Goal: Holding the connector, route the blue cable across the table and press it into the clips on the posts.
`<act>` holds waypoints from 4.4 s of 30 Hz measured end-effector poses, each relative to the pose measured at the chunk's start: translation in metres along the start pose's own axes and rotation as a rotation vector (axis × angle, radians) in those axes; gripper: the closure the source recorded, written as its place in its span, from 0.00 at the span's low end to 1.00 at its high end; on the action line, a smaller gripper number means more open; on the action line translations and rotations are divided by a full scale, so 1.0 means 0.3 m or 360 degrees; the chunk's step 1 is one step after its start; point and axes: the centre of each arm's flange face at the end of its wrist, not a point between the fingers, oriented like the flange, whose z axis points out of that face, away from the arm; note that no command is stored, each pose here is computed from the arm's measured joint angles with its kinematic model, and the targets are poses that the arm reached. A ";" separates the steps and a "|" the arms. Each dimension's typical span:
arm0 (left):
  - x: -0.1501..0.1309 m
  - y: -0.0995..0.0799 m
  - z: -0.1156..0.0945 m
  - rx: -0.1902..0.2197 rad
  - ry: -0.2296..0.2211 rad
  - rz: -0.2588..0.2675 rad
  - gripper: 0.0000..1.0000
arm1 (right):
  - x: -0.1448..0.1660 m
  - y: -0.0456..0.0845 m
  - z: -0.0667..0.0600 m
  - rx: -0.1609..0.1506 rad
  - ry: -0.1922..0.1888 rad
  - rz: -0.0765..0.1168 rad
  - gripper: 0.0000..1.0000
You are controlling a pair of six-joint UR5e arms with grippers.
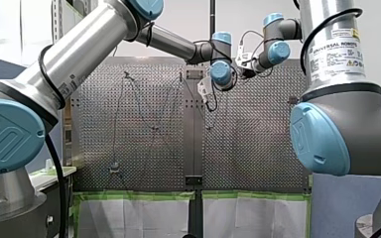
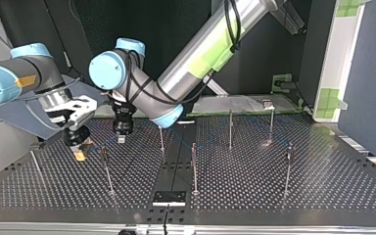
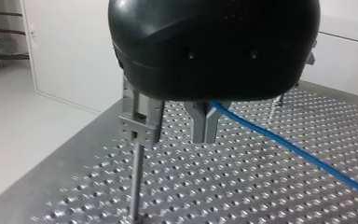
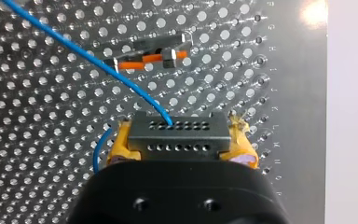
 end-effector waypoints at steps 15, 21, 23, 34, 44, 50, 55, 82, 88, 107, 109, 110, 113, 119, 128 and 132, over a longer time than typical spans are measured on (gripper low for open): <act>-0.052 -0.007 0.049 0.0030 -0.0137 -0.0048 1.00 | 0.024 0.039 0.001 0.0011 0.0018 0.0011 1.00; -0.052 0.026 0.090 0.0035 -0.0159 -0.0045 1.00 | 0.038 0.058 0.003 0.0015 0.0031 0.0008 1.00; -0.045 0.040 0.105 0.0036 -0.0160 -0.0042 1.00 | 0.040 0.064 0.004 0.0014 0.0033 0.0007 1.00; -0.039 0.096 0.176 0.0072 -0.0188 -0.0048 1.00 | 0.033 0.099 0.010 0.0018 0.0029 0.0010 1.00; -0.024 0.087 0.165 0.0119 -0.0124 -0.0036 0.59 | 0.031 0.112 0.011 0.0023 0.0027 0.0011 1.00; -0.007 0.066 0.144 0.0155 -0.0069 -0.0034 0.00 | 0.028 0.113 0.013 0.0023 0.0025 0.0012 1.00; 0.002 0.064 0.131 0.0145 -0.0037 -0.0023 0.00 | 0.027 0.113 0.013 0.0023 0.0024 0.0012 1.00; -0.104 0.032 -0.098 0.0178 0.0097 0.0046 0.00 | 0.022 0.103 0.015 0.0031 0.0017 0.0011 1.00; -0.169 0.041 -0.138 0.0217 0.0022 0.0057 0.00 | 0.022 0.102 0.015 0.0032 0.0016 0.0011 1.00; -0.330 0.122 -0.295 0.0055 -0.0296 -0.0153 0.00 | 0.017 0.083 0.017 0.0044 0.0012 0.0004 1.00; -0.284 0.140 -0.292 0.0031 -0.0290 -0.0173 0.00 | 0.017 0.080 0.017 0.0046 0.0012 0.0003 1.00; -0.263 0.147 -0.289 0.0019 -0.0286 -0.0181 0.00 | 0.017 0.078 0.018 0.0047 0.0012 0.0002 1.00; -0.185 0.174 -0.282 -0.0021 -0.0268 -0.0191 0.00 | 0.016 0.076 0.018 0.0048 0.0012 0.0002 1.00; -0.005 0.247 -0.265 -0.0120 -0.0222 -0.0158 0.00 | 0.016 0.075 0.018 0.0046 0.0010 0.0001 1.00; 0.184 0.335 -0.278 -0.0161 -0.0168 -0.0116 0.00 | 0.014 0.071 0.018 0.0044 0.0009 -0.0002 1.00; 0.221 0.366 -0.292 -0.0167 -0.0169 -0.0115 0.00 | 0.013 0.070 0.018 0.0045 0.0008 0.0000 1.00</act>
